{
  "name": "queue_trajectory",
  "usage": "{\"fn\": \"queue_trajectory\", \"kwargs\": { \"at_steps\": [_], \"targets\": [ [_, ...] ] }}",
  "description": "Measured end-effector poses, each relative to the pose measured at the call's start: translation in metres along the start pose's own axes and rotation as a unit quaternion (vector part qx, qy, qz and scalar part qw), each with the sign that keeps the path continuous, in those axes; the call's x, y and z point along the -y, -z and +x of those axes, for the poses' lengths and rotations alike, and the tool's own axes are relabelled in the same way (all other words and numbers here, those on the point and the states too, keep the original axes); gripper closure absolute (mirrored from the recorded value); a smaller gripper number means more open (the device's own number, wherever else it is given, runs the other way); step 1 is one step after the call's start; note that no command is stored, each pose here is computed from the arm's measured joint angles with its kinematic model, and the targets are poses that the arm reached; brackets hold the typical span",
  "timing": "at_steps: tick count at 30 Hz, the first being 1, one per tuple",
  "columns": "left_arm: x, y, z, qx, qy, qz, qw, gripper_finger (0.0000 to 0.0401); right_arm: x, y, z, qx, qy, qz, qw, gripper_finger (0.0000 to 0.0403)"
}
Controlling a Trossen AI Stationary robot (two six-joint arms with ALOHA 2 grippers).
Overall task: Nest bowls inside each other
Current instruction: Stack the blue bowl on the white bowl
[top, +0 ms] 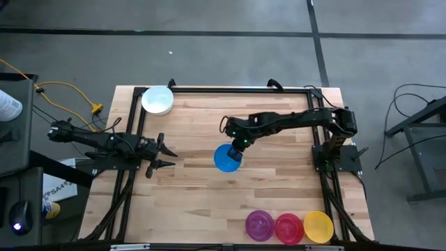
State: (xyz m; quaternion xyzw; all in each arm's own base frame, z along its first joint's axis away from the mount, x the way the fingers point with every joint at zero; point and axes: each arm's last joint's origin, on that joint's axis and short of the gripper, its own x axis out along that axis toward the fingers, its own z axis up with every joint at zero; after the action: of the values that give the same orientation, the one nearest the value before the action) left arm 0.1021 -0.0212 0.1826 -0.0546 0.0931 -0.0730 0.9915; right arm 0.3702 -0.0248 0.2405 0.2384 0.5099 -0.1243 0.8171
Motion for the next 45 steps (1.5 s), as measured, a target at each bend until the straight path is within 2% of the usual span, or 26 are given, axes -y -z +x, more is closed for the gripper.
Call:
{"fn": "queue_trajectory", "kwargs": {
  "at_steps": [3,8,16,19,24,33,37,42,45],
  "targets": [
    [0.002,-0.017,0.0,-0.016,-0.003,0.015,1.0,0.0242,0.005,-0.002,-0.001,-0.008,-0.011,0.018,1.0,0.0399],
    [0.008,-0.053,0.008,-0.09,-0.009,0.051,0.995,0.0242,0.011,-0.005,-0.001,-0.012,-0.018,0.03,0.999,0.0399],
    [0.016,-0.089,0.06,-0.23,-0.007,0.128,0.965,0.0242,0.015,-0.011,-0.002,0.007,-0.029,0.049,0.998,0.0399],
    [0.017,-0.091,0.082,-0.27,-0.014,0.165,0.948,0.0242,0.016,-0.014,-0.005,0.007,-0.035,0.065,0.997,0.0399],
    [0.018,-0.096,0.108,-0.296,-0.017,0.225,0.928,0.0242,0.018,-0.021,-0.011,0.006,-0.051,0.082,0.995,0.0399],
    [0.019,-0.113,0.117,-0.283,-0.018,0.299,0.911,0.0242,0.029,-0.014,-0.003,-0.057,-0.027,0.103,0.993,0.0399],
    [0.02,-0.114,0.123,-0.284,-0.002,0.337,0.898,0.0242,0.027,-0.016,0.009,-0.069,-0.057,0.103,0.991,0.0399],
    [0.022,-0.11,0.136,-0.293,0.023,0.348,0.89,0.0242,0.024,-0.019,0.021,-0.071,-0.079,0.099,0.989,0.0399],
    [0.021,-0.104,0.145,-0.316,0.026,0.361,0.877,0.0242,0.021,-0.021,0.022,-0.06,-0.085,0.092,0.99,0.0399]
  ]
}}
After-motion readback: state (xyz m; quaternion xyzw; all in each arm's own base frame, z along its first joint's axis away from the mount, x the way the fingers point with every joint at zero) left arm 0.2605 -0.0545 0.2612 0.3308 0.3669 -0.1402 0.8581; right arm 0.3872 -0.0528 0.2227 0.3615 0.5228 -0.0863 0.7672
